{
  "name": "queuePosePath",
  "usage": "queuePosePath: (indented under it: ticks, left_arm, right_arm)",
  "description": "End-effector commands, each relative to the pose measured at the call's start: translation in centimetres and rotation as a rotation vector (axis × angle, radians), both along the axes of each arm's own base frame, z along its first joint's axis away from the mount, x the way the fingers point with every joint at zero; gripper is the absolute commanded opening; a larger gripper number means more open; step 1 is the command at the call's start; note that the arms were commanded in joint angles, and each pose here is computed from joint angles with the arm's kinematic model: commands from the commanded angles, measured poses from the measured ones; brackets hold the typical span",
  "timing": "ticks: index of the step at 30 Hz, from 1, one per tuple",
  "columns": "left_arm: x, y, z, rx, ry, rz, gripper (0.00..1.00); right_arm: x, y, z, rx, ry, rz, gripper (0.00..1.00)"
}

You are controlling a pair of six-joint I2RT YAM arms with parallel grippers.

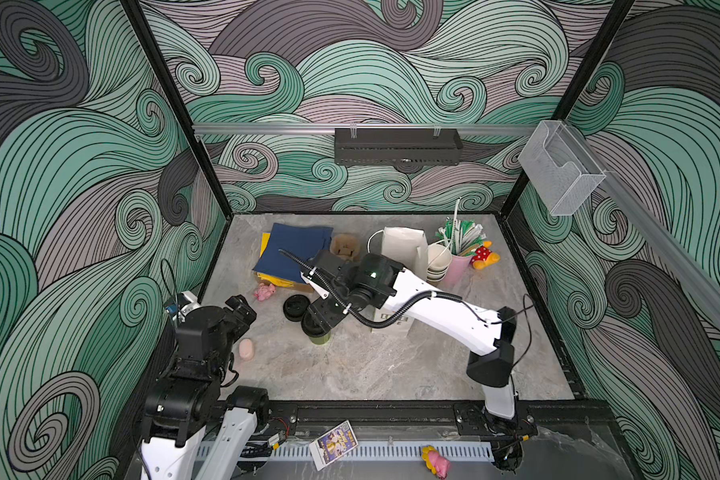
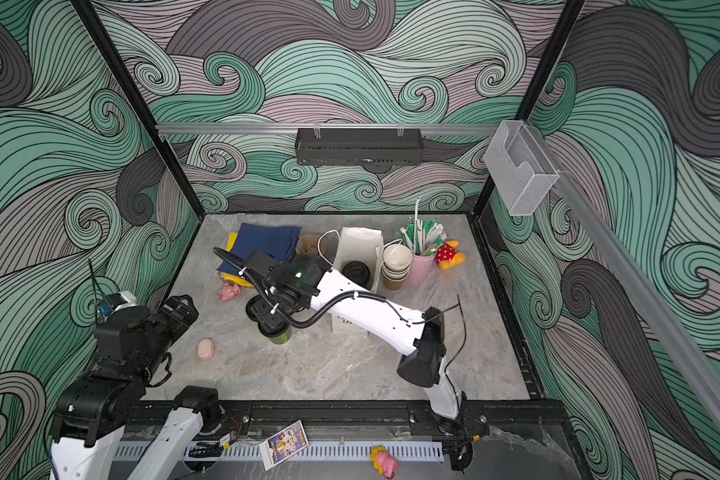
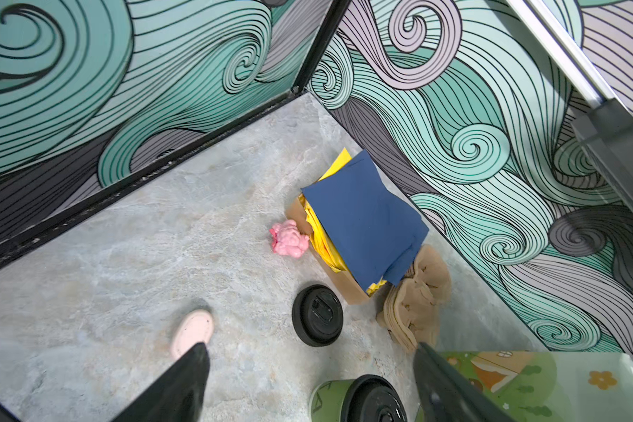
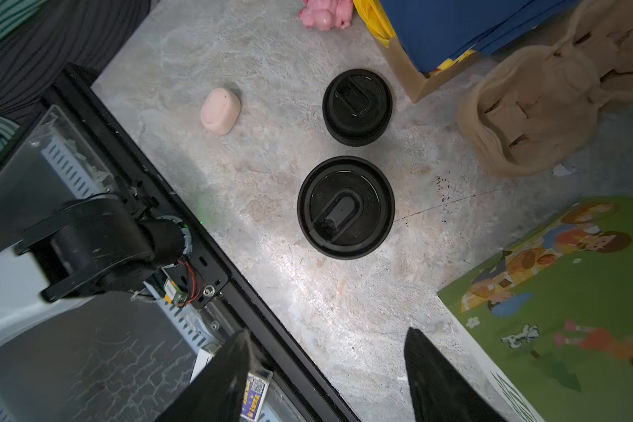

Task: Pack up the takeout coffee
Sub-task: 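Reach the right gripper across to the second black-lidded green cup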

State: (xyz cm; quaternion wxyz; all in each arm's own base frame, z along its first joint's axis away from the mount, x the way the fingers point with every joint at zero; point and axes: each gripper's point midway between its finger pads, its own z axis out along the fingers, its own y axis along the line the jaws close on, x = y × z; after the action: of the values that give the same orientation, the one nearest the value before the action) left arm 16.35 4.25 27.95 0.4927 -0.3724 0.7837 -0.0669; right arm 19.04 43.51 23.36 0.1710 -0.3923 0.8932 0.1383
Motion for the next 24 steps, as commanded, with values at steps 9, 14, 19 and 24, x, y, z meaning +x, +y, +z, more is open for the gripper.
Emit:
queuePosePath:
  ticks: [9, 14, 19, 24]
  left_arm:
    - [-2.7, 1.0, -2.3, -0.017, 0.041, 0.065, 0.89]
    - [-2.6, 0.8, -2.7, -0.02, 0.047, 0.058, 0.89]
    - [-2.3, 0.6, -2.9, -0.025, 0.047, 0.049, 0.89]
    - [-2.0, 0.4, -2.8, -0.025, 0.04, 0.034, 0.88]
  right_arm:
    - [1.6, 1.8, -5.6, -0.137, 0.039, -0.027, 0.84]
    - [2.2, 2.2, -7.6, -0.176, 0.034, -0.034, 0.84]
    - [2.2, 2.5, -8.8, -0.194, 0.045, -0.033, 0.82]
    - [2.3, 3.1, -9.5, -0.19, 0.057, -0.037, 0.82]
